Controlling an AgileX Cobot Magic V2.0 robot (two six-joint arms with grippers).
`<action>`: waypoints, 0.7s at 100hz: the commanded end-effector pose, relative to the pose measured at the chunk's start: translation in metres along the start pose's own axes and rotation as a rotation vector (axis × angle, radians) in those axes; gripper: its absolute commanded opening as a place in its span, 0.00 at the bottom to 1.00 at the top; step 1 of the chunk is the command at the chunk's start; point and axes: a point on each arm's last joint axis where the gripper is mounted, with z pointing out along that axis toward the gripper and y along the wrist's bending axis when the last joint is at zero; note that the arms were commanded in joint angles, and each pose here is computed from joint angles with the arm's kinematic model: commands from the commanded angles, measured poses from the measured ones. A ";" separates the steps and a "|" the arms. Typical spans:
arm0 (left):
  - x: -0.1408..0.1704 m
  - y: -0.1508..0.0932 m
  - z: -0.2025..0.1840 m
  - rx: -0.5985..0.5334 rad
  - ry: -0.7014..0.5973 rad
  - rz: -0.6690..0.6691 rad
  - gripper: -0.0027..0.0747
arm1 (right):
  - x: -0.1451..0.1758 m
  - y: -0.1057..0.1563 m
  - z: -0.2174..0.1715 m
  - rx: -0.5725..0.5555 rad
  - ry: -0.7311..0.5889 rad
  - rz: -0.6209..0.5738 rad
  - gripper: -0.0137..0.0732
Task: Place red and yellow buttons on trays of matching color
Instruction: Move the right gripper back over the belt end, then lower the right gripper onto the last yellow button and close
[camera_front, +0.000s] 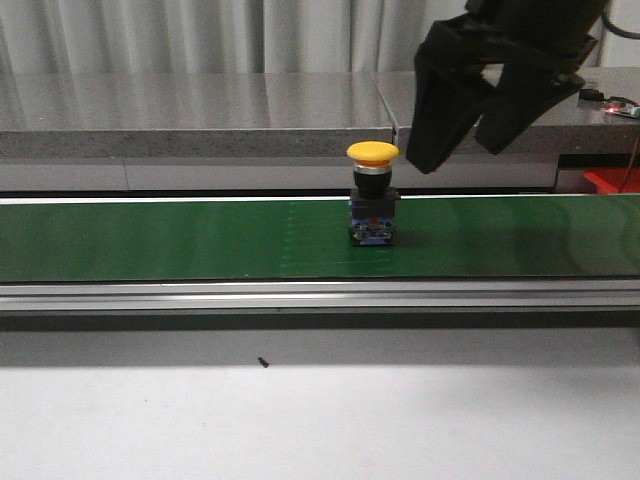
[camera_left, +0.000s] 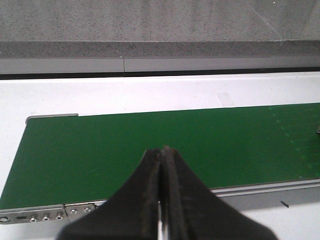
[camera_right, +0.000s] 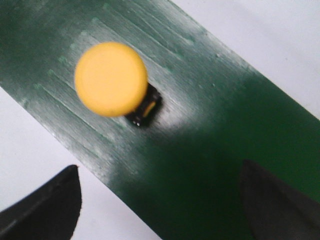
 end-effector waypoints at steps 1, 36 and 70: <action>-0.014 -0.001 -0.003 0.000 -0.090 -0.015 0.01 | -0.017 0.004 -0.015 0.008 -0.081 -0.017 0.89; -0.014 -0.001 -0.003 0.000 -0.090 -0.015 0.01 | -0.029 0.003 -0.008 -0.007 -0.100 -0.005 0.89; -0.014 -0.001 -0.003 0.000 -0.090 -0.015 0.01 | -0.028 -0.001 0.011 -0.017 -0.056 0.003 0.82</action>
